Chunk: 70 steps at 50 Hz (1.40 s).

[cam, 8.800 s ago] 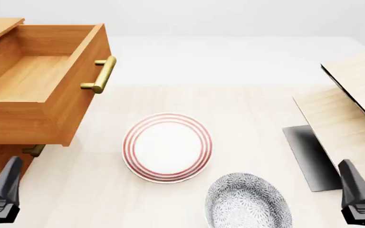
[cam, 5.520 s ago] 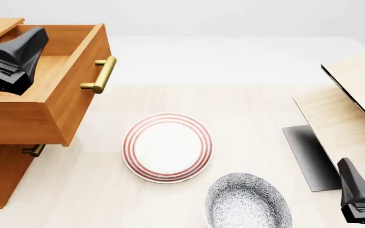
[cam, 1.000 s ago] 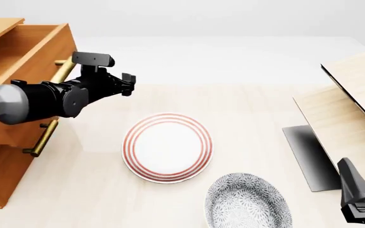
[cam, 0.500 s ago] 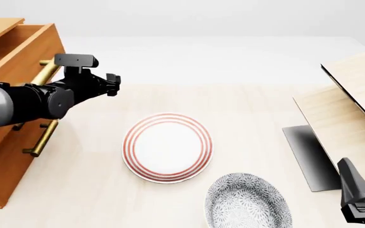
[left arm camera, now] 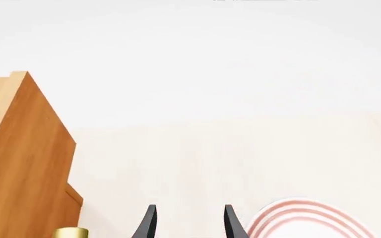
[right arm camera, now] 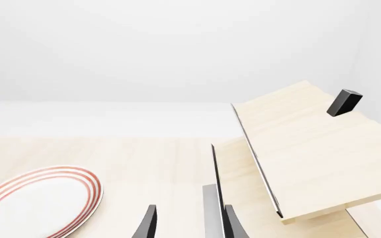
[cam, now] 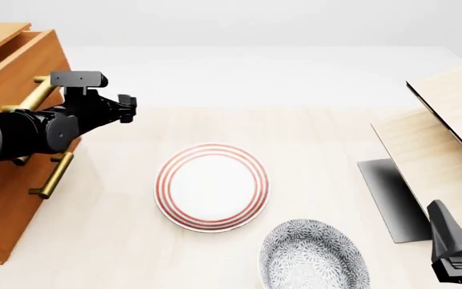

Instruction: Close the top drawer of the cabinet.

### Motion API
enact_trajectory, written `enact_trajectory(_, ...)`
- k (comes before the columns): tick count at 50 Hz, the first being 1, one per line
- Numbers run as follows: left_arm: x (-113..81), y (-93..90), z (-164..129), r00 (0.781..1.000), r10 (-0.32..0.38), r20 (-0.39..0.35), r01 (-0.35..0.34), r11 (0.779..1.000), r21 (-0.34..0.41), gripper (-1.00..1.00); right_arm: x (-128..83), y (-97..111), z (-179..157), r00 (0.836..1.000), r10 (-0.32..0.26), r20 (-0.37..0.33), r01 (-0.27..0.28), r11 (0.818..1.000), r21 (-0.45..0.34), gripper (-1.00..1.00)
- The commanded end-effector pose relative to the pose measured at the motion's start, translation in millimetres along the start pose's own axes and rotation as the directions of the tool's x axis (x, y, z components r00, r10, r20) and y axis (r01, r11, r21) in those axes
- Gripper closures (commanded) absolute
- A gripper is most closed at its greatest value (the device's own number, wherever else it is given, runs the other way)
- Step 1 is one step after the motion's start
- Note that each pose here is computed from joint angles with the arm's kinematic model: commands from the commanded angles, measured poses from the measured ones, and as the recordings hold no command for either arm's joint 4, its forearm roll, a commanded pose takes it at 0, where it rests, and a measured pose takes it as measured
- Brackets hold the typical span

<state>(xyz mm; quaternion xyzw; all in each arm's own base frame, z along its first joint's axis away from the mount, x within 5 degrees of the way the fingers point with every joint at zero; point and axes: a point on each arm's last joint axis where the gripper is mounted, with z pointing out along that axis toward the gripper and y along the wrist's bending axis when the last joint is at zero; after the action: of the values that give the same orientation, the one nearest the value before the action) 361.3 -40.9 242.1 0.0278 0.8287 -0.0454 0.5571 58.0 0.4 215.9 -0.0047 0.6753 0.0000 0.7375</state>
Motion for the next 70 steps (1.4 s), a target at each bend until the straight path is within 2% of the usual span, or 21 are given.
enact_trajectory(1, 0.7, 14.6, -4.5, 1.0, -0.025, 0.004, 0.025, 0.999, -0.039, -1.0, 0.0, 0.0, 0.0, 1.0, 0.0, 0.0, 0.0, 1.0, 0.0, -1.0)
enact_trajectory(18, 3.6, 35.3, -11.3, 0.999, -0.046, 0.006, 0.046, 0.995, -0.094, -1.0, 0.0, 0.0, 0.0, 1.0, 0.0, 0.0, 0.0, 1.0, 0.0, -1.0)
enact_trajectory(70, 8.2, 76.1, -38.9, 0.996, -0.085, 0.026, 0.089, 0.973, -0.212, -1.0, 0.0, 0.0, 0.0, 1.0, 0.0, 0.0, 0.0, 1.0, 0.0, -1.0)
